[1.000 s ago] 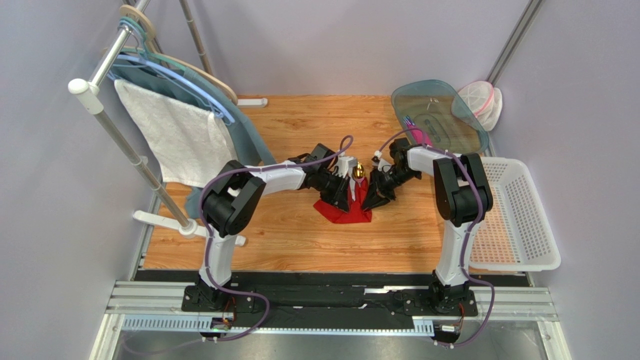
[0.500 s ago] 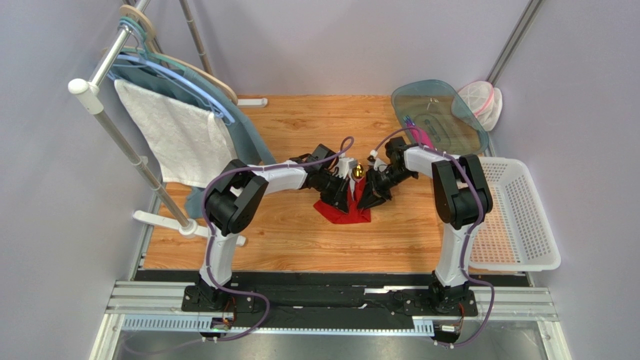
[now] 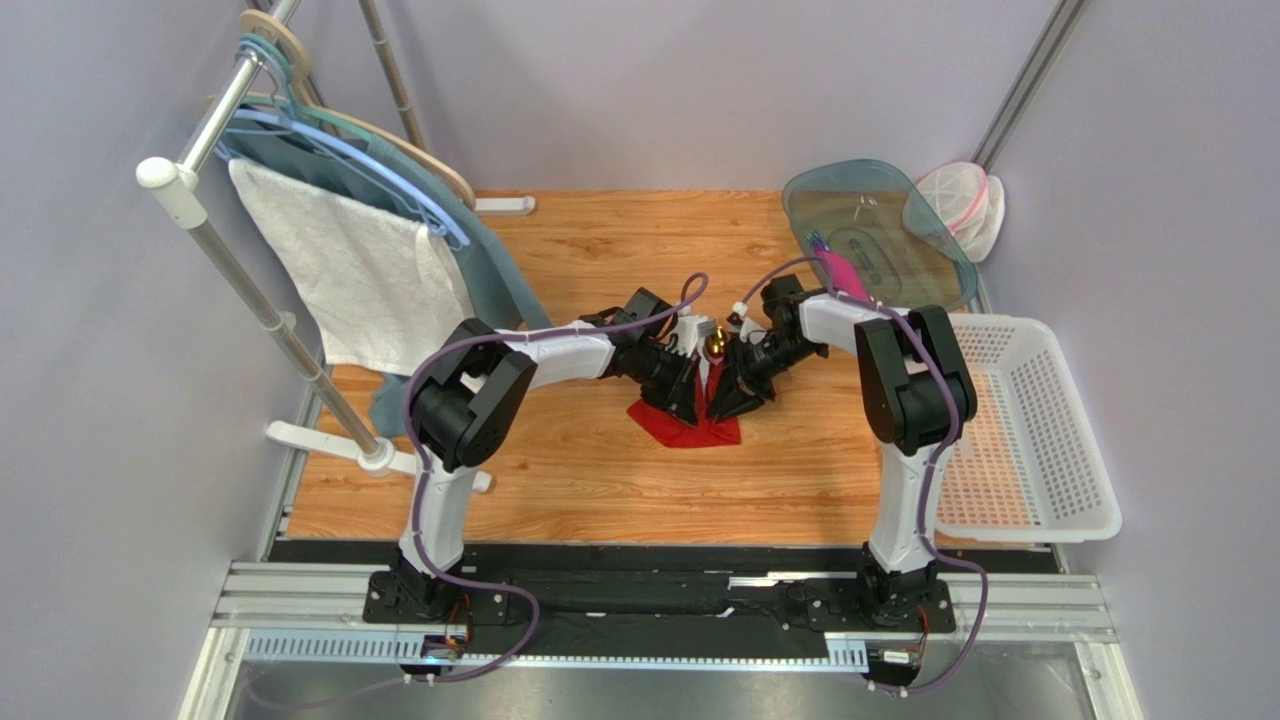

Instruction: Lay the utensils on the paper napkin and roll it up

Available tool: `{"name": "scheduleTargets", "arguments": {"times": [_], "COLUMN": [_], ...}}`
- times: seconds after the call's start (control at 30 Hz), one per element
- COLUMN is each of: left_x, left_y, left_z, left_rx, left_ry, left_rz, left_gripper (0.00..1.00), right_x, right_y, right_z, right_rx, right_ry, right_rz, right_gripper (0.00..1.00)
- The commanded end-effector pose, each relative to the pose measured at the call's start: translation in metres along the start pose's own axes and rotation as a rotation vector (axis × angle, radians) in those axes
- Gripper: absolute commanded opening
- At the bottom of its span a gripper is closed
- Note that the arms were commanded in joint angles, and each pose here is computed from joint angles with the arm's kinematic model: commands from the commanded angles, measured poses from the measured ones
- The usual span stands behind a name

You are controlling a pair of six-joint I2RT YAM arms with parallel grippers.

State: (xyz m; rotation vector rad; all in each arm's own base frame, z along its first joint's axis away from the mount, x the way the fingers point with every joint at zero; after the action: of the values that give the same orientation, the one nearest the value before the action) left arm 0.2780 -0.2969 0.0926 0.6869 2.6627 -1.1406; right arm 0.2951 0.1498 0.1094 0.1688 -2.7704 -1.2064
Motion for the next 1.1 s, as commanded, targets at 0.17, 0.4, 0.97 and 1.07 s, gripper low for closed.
{"name": "scheduleTargets", "arguments": {"times": [0.17,0.4,0.97,1.07], "left_x": [-0.017,-0.029,-0.029,-0.016], "left_y": [-0.004,0.006,-0.042,-0.055], "left_z": [-0.023,-0.063,-0.120,-0.110], "left_rx": [0.045,0.036,0.016,-0.048], "left_ry": [-0.112,-0.234,-0.467,-0.390], "left_rz": [0.016,-0.045,0.736,1.032], "left_gripper": [0.20,0.27,0.40,0.39], "right_x": [-0.009,-0.010,-0.013,-0.014], "right_y": [-0.001,0.003,0.010,0.010], "right_z": [0.008,0.005,0.005,0.005], "right_rx": [-0.035,-0.049,-0.042,-0.040], "right_ry": [-0.021,-0.039,-0.038,-0.035], "right_rz": [-0.031,-0.052,-0.058,-0.056], "right_gripper": [0.39,0.59,0.66,0.66]}}
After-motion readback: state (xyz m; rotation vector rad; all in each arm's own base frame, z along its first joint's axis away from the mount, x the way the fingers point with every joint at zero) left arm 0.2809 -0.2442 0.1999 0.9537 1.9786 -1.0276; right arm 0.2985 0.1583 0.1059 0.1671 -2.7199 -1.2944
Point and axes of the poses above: each gripper's point midway between its finger pads, its own z axis out along the fingers, its own y axis along the line the jaws close on, x = y × z, the point moved 10 cm from there along -z, back along the fingers, and after that the axes turned 7 degrees about -z, right-handed, at the moved point
